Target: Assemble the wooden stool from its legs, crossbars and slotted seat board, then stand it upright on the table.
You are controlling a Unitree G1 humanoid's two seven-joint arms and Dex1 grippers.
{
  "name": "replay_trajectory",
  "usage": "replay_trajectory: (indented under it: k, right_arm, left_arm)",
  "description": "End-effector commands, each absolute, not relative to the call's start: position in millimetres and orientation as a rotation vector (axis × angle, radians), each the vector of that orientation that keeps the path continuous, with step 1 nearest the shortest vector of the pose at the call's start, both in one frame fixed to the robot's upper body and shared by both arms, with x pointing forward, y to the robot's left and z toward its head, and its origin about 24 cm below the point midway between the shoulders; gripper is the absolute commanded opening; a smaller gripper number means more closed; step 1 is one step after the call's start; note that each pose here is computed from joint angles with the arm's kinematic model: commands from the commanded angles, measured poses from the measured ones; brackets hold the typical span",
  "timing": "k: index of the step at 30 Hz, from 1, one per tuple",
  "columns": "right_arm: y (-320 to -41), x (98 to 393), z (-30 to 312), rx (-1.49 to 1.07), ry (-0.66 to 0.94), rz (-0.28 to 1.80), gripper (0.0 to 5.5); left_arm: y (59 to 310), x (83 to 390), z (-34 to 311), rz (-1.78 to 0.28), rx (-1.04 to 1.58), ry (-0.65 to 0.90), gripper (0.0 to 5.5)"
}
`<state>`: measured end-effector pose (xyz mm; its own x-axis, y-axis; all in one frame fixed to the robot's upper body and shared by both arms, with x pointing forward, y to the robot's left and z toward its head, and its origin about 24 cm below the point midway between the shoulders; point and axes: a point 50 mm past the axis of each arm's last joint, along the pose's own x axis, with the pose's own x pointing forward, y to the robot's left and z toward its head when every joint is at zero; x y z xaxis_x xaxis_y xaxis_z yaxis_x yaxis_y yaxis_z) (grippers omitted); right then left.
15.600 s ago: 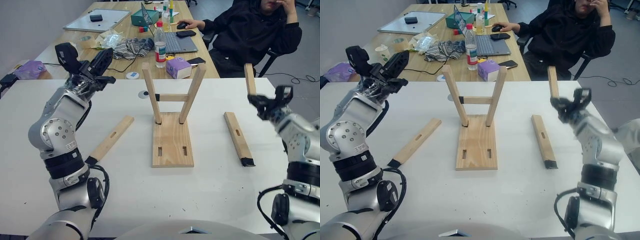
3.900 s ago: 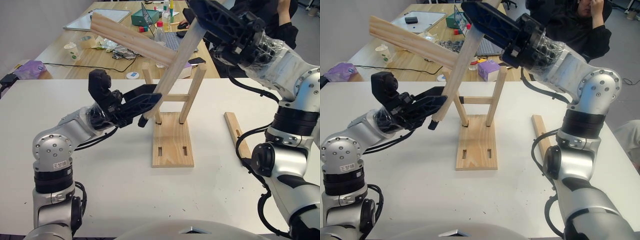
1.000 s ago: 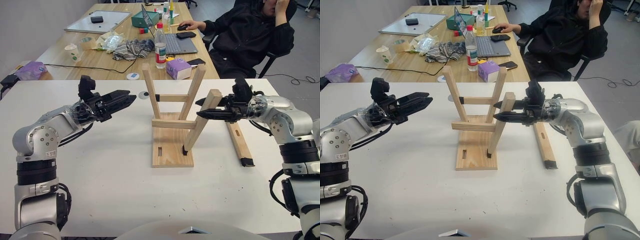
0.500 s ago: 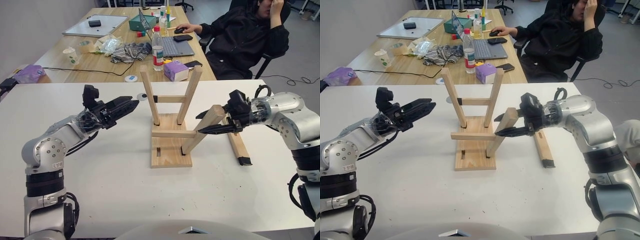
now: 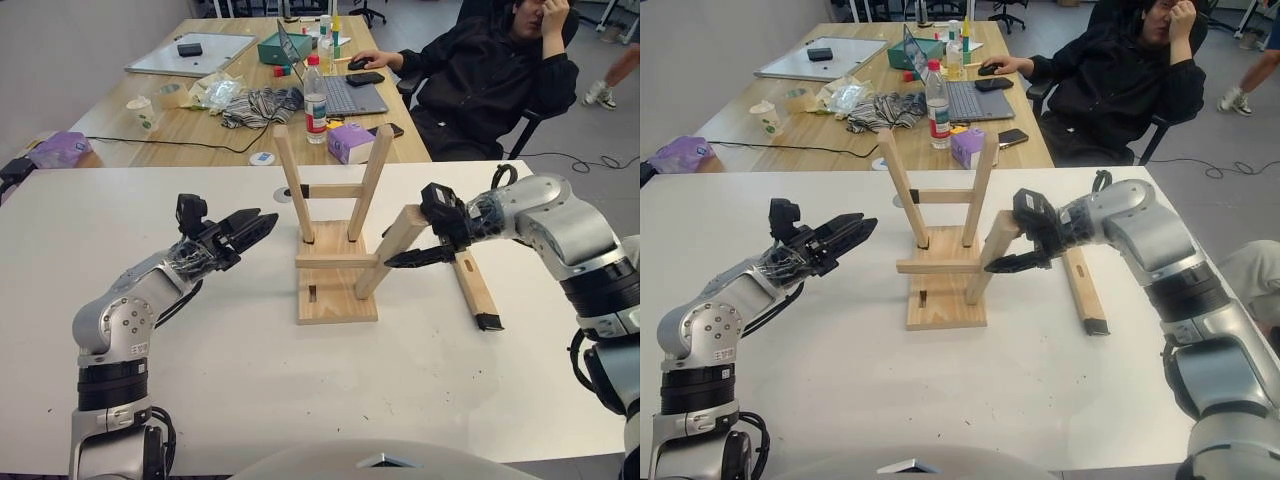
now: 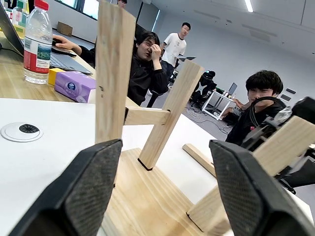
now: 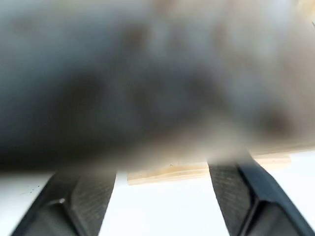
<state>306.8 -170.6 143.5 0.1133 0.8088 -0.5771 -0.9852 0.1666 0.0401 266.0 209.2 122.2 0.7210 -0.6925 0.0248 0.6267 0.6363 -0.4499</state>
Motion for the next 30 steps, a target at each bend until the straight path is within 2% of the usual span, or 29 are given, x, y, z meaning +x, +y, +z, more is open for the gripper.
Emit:
replay_trajectory:
  k: [1,4,6,8,9,12,15,18,20,22,24,30]
  right_arm:
    - [-187,307,116,-0.394,0.670,1.276,3.69]
    - [-196,310,126,-0.335,0.647,1.217,3.69]
    - [-213,305,123,-0.334,0.680,1.137,3.69]
    - [-243,297,105,-0.346,0.773,0.877,3.69]
    - [-254,289,95,-0.319,0.808,0.742,3.91]
    - [-263,257,69,-0.281,0.845,0.452,4.61]
    - [-254,242,65,-0.204,0.795,0.261,5.24]
    - [-246,242,74,-0.159,0.669,0.115,5.30]
    - [-255,249,91,-0.153,0.554,0.018,5.30]
    - [-266,249,98,-0.161,0.515,-0.059,5.30]
    - [-270,244,93,-0.159,0.544,-0.081,5.35]
    - [-275,204,33,-0.057,0.848,-0.094,5.35]
  left_arm:
    - [212,268,123,-0.717,-0.457,0.126,3.23]
    - [214,266,123,-0.700,-0.471,0.114,3.23]
    - [215,264,122,-0.690,-0.471,0.120,3.23]
    - [221,265,120,-0.635,-0.458,0.124,3.23]
    - [227,264,117,-0.590,-0.445,0.129,3.23]
    - [241,262,109,-0.468,-0.391,0.161,3.23]
    - [246,261,105,-0.411,-0.361,0.174,3.23]
    - [245,262,104,-0.406,-0.360,0.165,3.23]
    - [245,261,103,-0.399,-0.360,0.164,3.23]
    - [245,261,101,-0.396,-0.361,0.164,3.23]
    - [244,260,99,-0.399,-0.362,0.165,2.84]
    - [244,261,104,-0.418,-0.370,0.140,1.76]
